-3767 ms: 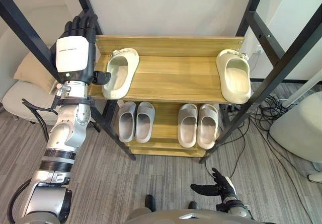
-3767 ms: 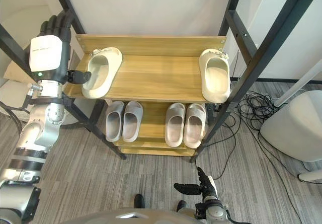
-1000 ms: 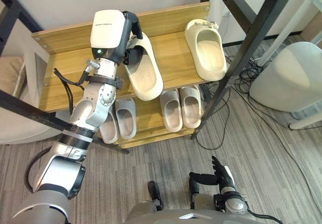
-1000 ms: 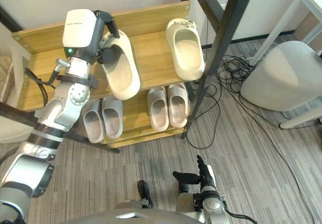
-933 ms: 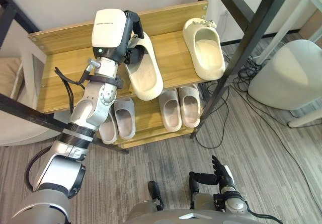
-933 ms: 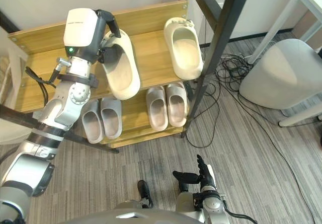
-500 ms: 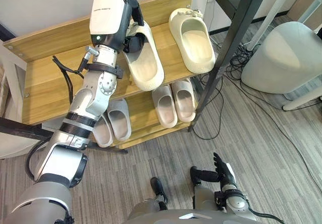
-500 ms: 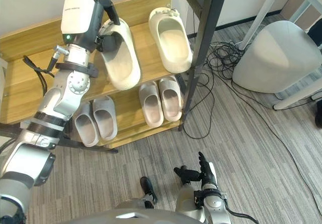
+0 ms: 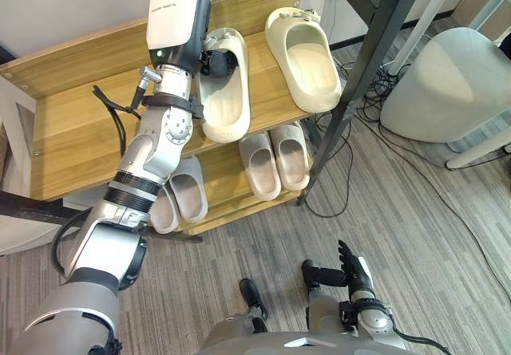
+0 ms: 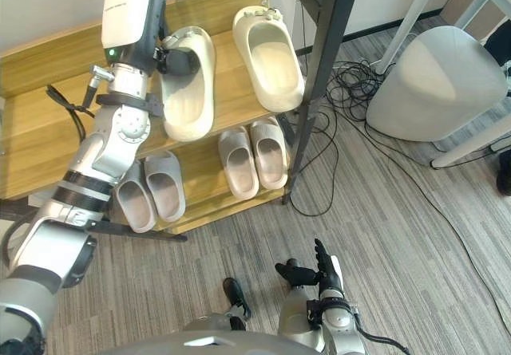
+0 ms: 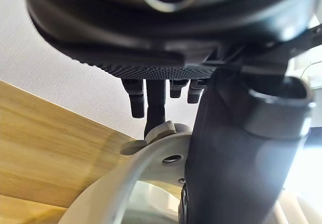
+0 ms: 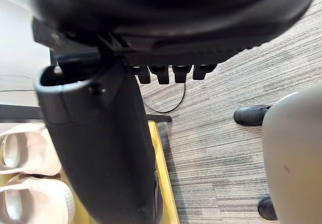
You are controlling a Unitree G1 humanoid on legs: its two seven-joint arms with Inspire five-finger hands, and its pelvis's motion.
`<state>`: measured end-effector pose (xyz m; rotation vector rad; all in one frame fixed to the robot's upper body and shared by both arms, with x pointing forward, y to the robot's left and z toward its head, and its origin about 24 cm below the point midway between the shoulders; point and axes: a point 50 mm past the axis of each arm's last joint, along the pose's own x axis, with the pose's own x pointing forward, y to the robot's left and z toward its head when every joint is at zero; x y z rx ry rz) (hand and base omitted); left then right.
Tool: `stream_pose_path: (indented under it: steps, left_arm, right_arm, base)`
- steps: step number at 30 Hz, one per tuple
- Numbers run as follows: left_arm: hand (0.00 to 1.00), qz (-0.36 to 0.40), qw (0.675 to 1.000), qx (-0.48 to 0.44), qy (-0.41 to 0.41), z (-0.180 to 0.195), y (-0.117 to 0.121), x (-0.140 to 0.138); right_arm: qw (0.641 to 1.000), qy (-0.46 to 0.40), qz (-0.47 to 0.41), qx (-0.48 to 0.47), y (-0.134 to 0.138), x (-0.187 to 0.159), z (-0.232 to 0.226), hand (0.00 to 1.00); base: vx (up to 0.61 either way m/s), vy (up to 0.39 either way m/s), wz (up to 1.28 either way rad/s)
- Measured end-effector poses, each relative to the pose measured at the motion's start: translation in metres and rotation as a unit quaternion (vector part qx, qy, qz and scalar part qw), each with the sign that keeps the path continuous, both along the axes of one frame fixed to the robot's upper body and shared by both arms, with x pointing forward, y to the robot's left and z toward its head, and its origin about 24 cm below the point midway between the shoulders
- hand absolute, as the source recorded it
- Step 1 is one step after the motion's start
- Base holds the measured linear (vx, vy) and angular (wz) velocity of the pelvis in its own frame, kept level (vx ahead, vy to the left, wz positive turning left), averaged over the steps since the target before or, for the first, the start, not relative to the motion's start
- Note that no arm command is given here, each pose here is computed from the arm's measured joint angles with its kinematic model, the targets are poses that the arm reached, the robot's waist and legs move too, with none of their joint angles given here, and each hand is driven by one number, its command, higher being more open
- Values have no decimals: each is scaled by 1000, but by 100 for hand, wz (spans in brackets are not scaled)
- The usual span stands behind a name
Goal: Organize the slippers on the shoe rack
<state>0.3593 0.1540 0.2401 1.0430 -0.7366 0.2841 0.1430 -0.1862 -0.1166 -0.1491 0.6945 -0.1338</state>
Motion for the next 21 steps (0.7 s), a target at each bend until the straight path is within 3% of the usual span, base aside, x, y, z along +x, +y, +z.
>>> stream_pose_path:
  steps: [21]
  left_arm:
    - [100,-58,995,-83,15,-27,-14,-21]
  right_arm:
    - [1000,4,1,-6,-2,-1,-1,100]
  base:
    - [-4,14,4]
